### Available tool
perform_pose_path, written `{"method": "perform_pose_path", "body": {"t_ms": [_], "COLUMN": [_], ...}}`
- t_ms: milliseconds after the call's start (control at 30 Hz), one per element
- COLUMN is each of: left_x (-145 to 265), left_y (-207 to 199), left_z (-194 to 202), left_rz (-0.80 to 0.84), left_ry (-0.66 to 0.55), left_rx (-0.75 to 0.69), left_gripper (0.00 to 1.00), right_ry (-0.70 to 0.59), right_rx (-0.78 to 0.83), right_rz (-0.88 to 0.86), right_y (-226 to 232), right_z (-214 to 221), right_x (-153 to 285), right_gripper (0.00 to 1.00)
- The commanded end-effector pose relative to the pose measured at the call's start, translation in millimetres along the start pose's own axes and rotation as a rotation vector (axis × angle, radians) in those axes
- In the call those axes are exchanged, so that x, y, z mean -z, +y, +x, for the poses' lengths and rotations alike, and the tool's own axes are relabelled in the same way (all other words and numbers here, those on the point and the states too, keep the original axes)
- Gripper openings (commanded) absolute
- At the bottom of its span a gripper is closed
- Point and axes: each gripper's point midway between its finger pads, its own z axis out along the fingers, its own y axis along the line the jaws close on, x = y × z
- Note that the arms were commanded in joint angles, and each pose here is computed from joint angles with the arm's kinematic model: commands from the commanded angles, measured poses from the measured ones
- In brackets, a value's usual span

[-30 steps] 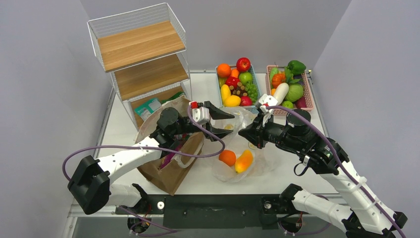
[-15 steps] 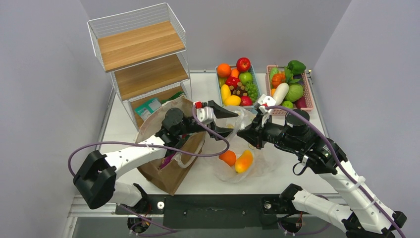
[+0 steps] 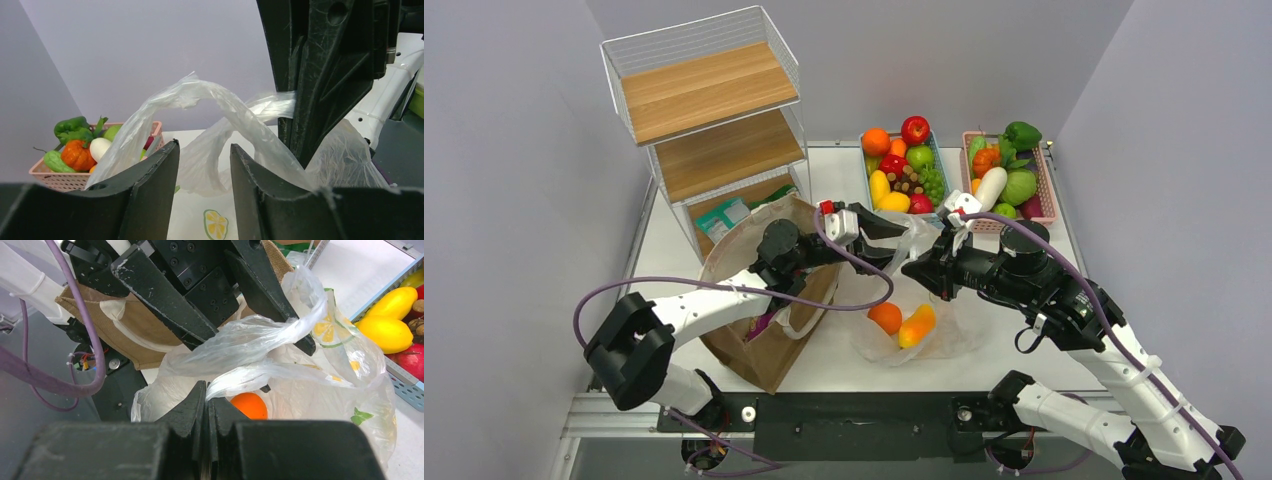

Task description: Place the food into the grocery bag and tie it

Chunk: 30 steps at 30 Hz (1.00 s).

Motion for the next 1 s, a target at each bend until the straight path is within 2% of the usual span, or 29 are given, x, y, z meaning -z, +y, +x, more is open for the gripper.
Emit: {"method": "perform_pose_path", "body": {"t_ms": [0, 200, 367, 433, 467, 500, 533, 600, 667, 800, 967], "left_x": [-12.2, -12.3, -11.3, -11.0, -11.0, -10.5, -10.4, -9.7, -9.3, -8.3, -7.4], "left_y": [-0.7, -5.4, -9.2, -10.5, -10.9, -11.5, -12.0, -13.2, -14.8, -16.6, -17.5], "left_z": [-36.0, -36.5, -38.0, -39.0, -39.5, -41.2, -40.8, -41.9, -42.8, -43.1, -43.5], "left_rz": [0.02, 0.036, 0.039, 0.038, 0.037, 0.036, 0.036, 0.035, 0.035, 0.028, 0.02], "left_ry": [-0.12, -0.135, -0.141, -0.144, -0.145, -0.148, -0.147, -0.15, -0.151, -0.152, -0.148], "left_rx": [-0.026, -0.001, 0.003, 0.005, 0.006, 0.005, 0.008, 0.011, 0.014, 0.018, 0.023], "left_gripper": [0.37, 0.17, 0.04, 0.01, 0.0, 0.0, 0.0, 0.0, 0.0, 0.0, 0.0], "right_ry": [-0.063, -0.064, -0.069, -0.073, -0.077, -0.072, -0.069, -0.08, -0.103, -0.133, -0.179], "right_rx": [0.02, 0.016, 0.008, 0.004, 0.007, 0.008, 0.016, 0.029, 0.038, 0.035, -0.009], "right_rz": [-0.022, -0.025, -0.025, -0.011, 0.004, 0.016, 0.05, 0.119, 0.172, 0.196, 0.235], "right_y": [4.1, 5.2, 6.0, 4.1, 2.0, 0.1, -5.0, -15.4, -22.8, -23.2, -29.3], "right_z": [-17.1, -17.5, -19.4, -20.6, -21.7, -20.9, -20.8, -24.3, -29.6, -40.1, -47.0], "right_x": [0.9, 1.3, 2.6, 3.7, 5.2, 6.7, 10.0, 17.5, 25.9, 37.7, 48.8], "right_gripper": [0.0, 0.0, 0.0, 0.09, 0.22, 0.31, 0.46, 0.59, 0.63, 0.65, 0.61]}}
